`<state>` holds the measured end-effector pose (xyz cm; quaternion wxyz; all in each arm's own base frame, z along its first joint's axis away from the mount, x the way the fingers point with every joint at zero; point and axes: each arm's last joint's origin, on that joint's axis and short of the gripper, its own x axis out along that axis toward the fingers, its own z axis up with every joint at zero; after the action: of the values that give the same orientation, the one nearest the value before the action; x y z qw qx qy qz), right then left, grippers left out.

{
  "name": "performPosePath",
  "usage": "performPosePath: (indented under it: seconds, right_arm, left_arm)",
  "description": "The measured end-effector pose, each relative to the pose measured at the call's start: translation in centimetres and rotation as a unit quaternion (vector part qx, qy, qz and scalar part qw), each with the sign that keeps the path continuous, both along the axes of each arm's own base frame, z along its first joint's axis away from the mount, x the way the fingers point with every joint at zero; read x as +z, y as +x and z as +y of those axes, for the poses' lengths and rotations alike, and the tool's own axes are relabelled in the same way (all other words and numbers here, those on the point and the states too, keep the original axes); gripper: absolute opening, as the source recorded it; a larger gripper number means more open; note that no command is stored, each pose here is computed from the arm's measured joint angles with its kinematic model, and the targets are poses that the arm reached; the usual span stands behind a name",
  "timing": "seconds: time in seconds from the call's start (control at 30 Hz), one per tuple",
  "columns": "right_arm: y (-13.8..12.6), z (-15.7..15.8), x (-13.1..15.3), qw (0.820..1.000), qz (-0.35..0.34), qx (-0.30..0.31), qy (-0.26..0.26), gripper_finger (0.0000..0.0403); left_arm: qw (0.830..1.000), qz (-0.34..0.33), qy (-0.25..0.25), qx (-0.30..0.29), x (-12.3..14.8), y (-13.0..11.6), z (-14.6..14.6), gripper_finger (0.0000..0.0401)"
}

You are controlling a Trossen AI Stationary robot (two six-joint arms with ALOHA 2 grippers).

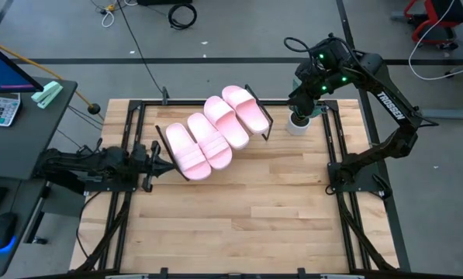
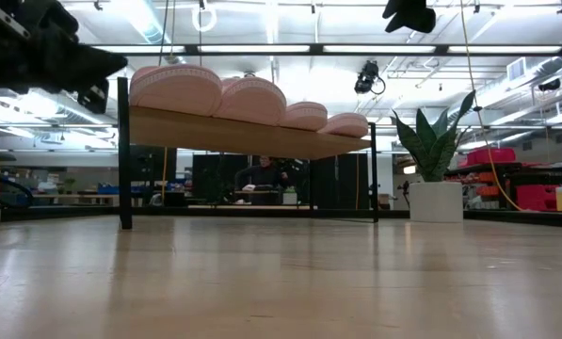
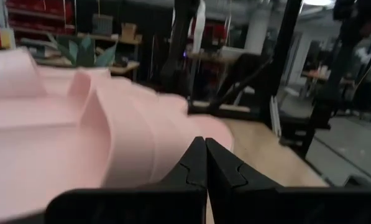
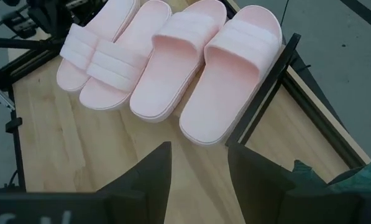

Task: Pick and place slides into the shelf
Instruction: Return to Home Position

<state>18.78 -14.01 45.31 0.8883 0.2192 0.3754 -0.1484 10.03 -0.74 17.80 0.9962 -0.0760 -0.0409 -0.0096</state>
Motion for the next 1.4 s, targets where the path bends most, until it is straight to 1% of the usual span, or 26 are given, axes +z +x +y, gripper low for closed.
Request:
performPosePath:
  seconds: [0.2,0.4,0.47,0.53,0.63,0.7,0.73,0.83,0.9,1.0,1.1,1.2,1.27,1.4]
  right_arm:
    - [0.0,0.0,0.0,1.000,0.000,0.000,0.000,0.0164]
    - [-0.1,-0.1,0.0,1.000,0.005,-0.005,-0.001,0.0157]
    - [-0.4,-0.1,0.0,1.000,0.002,-0.006,-0.002,0.0143]
    - [-0.6,0.1,0.2,1.000,-0.005,0.000,0.002,0.0118]
    - [-1.1,0.6,0.5,1.000,-0.010,0.014,-0.009,0.0059]
    - [-1.6,0.9,0.8,0.999,-0.009,0.026,-0.021,0.0019]
    - [-2.0,1.0,0.9,0.999,-0.009,0.026,-0.026,0.0011]
    - [-3.4,1.3,1.3,0.999,-0.010,0.021,-0.040,0.0016]
    - [-4.3,1.7,1.6,0.998,-0.017,0.022,-0.053,0.0008]
    - [-6.0,2.5,1.3,0.998,-0.034,0.024,-0.056,0.0006]
    - [-7.2,3.3,0.1,0.996,-0.073,0.024,-0.055,0.0004]
    - [-7.8,4.2,-1.9,0.987,-0.151,0.026,-0.058,0.0004]
    - [-7.8,4.6,-3.7,0.977,-0.203,0.020,-0.065,0.0003]
    - [-7.5,4.6,-7.7,0.952,-0.296,-0.015,-0.075,0.0002]
  left_arm:
    - [1.000,0.025,0.003,0.000,-0.5,0.0,0.0,0.0000]
    - [1.000,0.027,-0.005,0.003,-0.5,0.0,0.0,0.0006]
    - [0.999,0.027,-0.017,0.004,-0.5,0.0,0.0,0.0011]
    - [0.999,0.027,-0.030,0.004,-0.5,0.0,0.0,0.0013]
    - [0.998,0.027,-0.049,0.003,-0.5,0.0,0.0,0.0010]
    - [0.998,0.027,-0.052,0.003,-0.5,0.0,0.0,0.0007]
    - [0.998,0.027,-0.053,0.003,-0.5,0.0,0.0,0.0006]
    - [0.999,0.027,-0.048,0.003,-0.5,0.0,0.0,0.0009]
    - [0.998,0.027,-0.048,0.003,-0.5,0.0,0.0,0.0017]
    - [0.999,0.026,-0.046,0.002,-0.5,0.0,0.0,0.0031]
    - [0.999,0.026,-0.047,0.001,-0.5,0.0,0.0,0.0041]
    - [0.999,0.026,-0.047,0.001,-0.5,0.0,0.0,0.0046]
    - [0.999,0.026,-0.046,0.001,-0.5,0.0,0.0,0.0047]
    - [0.999,0.026,-0.047,0.002,-0.5,0.0,0.0,0.0044]
